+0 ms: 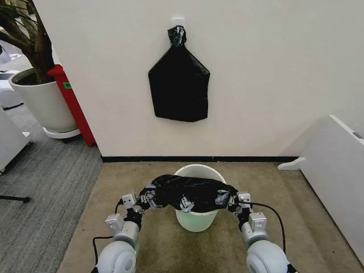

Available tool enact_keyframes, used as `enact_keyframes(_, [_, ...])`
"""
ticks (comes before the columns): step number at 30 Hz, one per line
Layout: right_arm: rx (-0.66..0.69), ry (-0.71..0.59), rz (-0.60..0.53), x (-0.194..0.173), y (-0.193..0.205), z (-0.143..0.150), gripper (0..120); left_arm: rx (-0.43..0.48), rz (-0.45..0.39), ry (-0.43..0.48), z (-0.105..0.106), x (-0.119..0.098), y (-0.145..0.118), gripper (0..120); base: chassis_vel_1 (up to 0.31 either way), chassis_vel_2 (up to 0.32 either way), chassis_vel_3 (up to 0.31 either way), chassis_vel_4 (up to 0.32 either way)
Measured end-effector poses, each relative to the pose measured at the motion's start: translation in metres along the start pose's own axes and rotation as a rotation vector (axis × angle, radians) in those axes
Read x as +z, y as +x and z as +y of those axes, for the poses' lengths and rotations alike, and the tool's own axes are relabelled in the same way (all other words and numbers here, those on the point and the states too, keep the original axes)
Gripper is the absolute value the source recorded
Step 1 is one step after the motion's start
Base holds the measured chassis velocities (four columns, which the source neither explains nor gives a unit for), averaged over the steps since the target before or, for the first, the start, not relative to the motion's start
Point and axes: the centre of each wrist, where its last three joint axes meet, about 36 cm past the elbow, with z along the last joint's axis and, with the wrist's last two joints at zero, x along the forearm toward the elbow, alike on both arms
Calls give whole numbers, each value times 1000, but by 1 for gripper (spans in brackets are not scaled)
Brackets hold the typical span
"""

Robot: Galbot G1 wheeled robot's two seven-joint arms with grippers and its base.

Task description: Place the garbage bag over the trash bin.

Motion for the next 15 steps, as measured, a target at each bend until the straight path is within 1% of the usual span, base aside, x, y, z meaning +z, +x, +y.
enact_keyframes(1, [2,2,-3,-1,0,0,0,1,0,-1,0,1,0,0,0,0,0,0])
enact_keyframes(3, [2,4,-9,-3,2,1,0,5,0,-3,0,1,0,8,0,0,0,0])
enact_keyframes(5, [1,4,-11,-3,2,1,0,5,-1,-3,0,1,0,10,0,0,0,0])
enact_keyframes(9, [5,5,-10,-5,3,1,0,8,1,-6,1,1,1,30,0,0,0,0])
enact_keyframes(10, [8,6,-8,-6,3,1,0,8,0,-7,2,1,1,31,0,0,0,0])
enact_keyframes(11, [13,6,-6,-6,2,1,0,7,-2,-9,3,0,1,36,0,0,0,0])
enact_keyframes(12, [13,6,-6,-6,2,1,0,7,-2,-9,3,0,1,36,0,0,0,0])
enact_keyframes(15, [26,6,-20,-11,-4,-2,0,4,-19,-15,6,-2,-4,50,0,0,0,0])
